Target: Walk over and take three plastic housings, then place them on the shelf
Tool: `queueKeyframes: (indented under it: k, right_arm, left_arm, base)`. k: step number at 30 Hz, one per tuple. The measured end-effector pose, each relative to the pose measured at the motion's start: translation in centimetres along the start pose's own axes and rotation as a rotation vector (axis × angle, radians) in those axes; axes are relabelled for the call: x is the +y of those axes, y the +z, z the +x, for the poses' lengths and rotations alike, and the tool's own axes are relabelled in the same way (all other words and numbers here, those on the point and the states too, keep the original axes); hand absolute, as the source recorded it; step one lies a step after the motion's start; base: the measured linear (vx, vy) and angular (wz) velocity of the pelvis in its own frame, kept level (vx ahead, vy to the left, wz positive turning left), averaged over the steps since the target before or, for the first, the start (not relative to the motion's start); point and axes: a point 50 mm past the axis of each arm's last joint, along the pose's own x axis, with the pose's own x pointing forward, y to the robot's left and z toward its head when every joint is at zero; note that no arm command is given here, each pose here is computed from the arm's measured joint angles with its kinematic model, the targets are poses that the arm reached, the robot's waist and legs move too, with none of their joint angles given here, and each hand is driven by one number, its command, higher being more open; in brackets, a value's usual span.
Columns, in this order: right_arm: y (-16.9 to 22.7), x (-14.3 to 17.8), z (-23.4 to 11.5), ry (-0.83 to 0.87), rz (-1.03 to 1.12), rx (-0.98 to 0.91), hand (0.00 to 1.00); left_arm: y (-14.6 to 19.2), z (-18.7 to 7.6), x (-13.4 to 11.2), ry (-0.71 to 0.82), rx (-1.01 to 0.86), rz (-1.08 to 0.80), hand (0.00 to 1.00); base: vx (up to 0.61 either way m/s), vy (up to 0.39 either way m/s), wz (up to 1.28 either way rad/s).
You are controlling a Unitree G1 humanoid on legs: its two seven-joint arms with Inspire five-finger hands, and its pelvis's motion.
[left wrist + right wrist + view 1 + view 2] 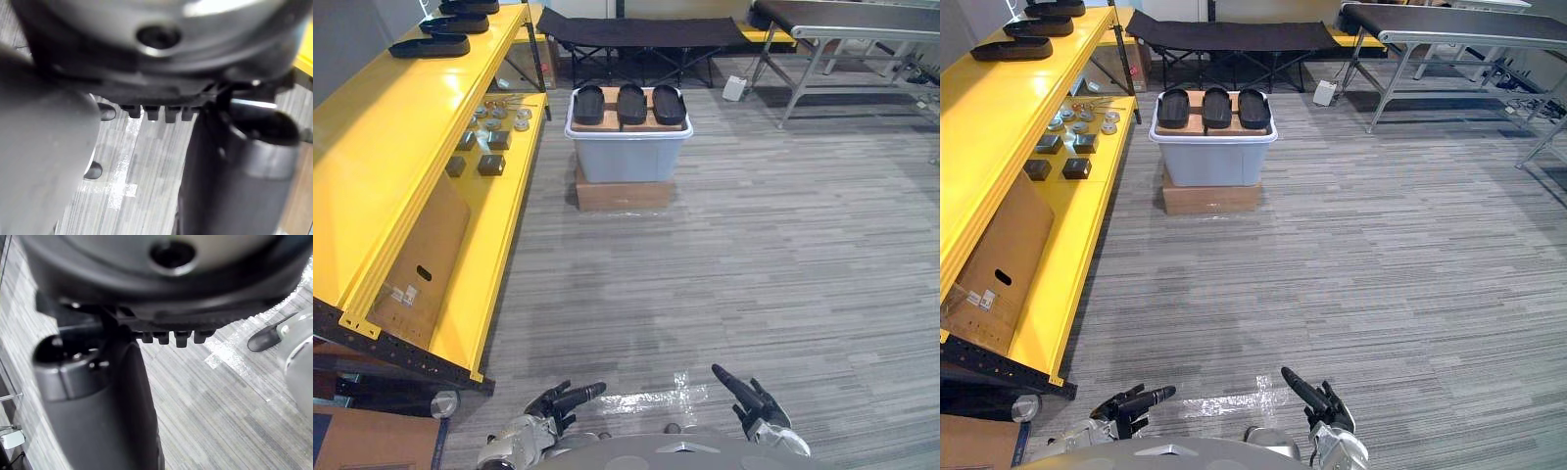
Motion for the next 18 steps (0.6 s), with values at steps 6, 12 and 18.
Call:
queueKeyframes:
  k: [6,12,18]
  right_arm:
    - [-0.9,-0.4,-0.3,-0.013,0.008,0.043,1.00]
    - [-1.0,1.2,-0.1,0.033,0.056,0.022,1.00]
    - [-2.2,0.9,-0.6,0.037,0.044,0.019,1.00]
  left_arm:
    - [-0.3,-0.1,0.0,0.009,-0.038,0.033,1.00]
    - [1.7,0.0,-0.5,-0.009,-0.113,0.043,1.00]
    - [2.6,-0.3,0.1,0.026,-0.134,0.059,1.00]
  base:
    - [-0.04,0.005,-0.08]
    - [-0.05,0.032,-0.09]
    - [0.15,0.000,0.13]
